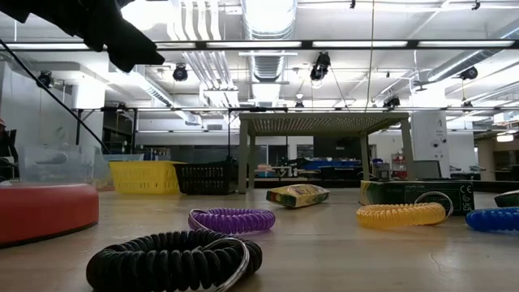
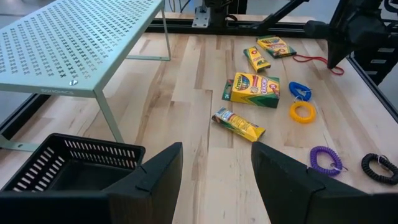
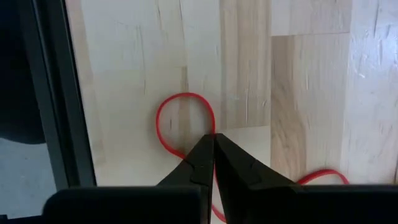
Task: Pick & Place Office Desk Supplies
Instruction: Put the red rubber band into the transparent bin
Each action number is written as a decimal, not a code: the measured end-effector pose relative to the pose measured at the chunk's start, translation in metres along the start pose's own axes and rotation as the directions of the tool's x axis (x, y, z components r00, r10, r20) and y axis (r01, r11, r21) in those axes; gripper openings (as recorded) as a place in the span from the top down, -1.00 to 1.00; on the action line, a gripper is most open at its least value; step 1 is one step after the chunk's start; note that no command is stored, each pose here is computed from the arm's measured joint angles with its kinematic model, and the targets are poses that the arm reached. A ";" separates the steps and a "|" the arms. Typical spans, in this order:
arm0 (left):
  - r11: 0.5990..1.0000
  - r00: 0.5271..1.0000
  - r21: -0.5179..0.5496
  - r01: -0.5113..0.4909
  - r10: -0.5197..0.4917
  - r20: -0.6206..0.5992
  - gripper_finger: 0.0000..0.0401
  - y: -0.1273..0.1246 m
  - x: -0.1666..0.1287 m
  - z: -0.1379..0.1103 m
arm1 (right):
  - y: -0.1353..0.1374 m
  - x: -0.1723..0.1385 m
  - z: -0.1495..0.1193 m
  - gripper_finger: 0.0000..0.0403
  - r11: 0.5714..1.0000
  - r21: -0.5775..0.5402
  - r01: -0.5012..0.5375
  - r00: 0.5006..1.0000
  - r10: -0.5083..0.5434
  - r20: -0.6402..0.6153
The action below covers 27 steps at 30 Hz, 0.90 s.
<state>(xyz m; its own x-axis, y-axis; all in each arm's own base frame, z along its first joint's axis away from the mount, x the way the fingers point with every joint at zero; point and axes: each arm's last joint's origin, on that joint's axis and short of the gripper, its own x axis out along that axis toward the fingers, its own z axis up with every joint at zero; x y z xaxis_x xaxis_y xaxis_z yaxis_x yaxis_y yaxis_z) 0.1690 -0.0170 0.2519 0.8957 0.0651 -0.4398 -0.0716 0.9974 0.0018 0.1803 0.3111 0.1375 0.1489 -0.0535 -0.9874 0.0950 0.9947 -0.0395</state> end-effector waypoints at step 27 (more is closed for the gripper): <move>1.000 1.000 0.004 0.000 0.000 -0.004 0.02 0.000 0.000 0.000 | -0.019 -0.018 0.008 0.96 0.975 0.018 0.224 0.920 -0.217 0.328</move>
<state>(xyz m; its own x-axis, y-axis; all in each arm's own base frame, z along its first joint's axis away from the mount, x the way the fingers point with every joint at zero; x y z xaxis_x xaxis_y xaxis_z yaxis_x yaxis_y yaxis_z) 0.1688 -0.0170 0.2515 0.8937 0.0653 -0.4438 -0.0703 0.9975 0.0053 0.1838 0.2922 0.1574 0.4387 -0.2937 -0.8493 0.1432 0.9559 -0.2566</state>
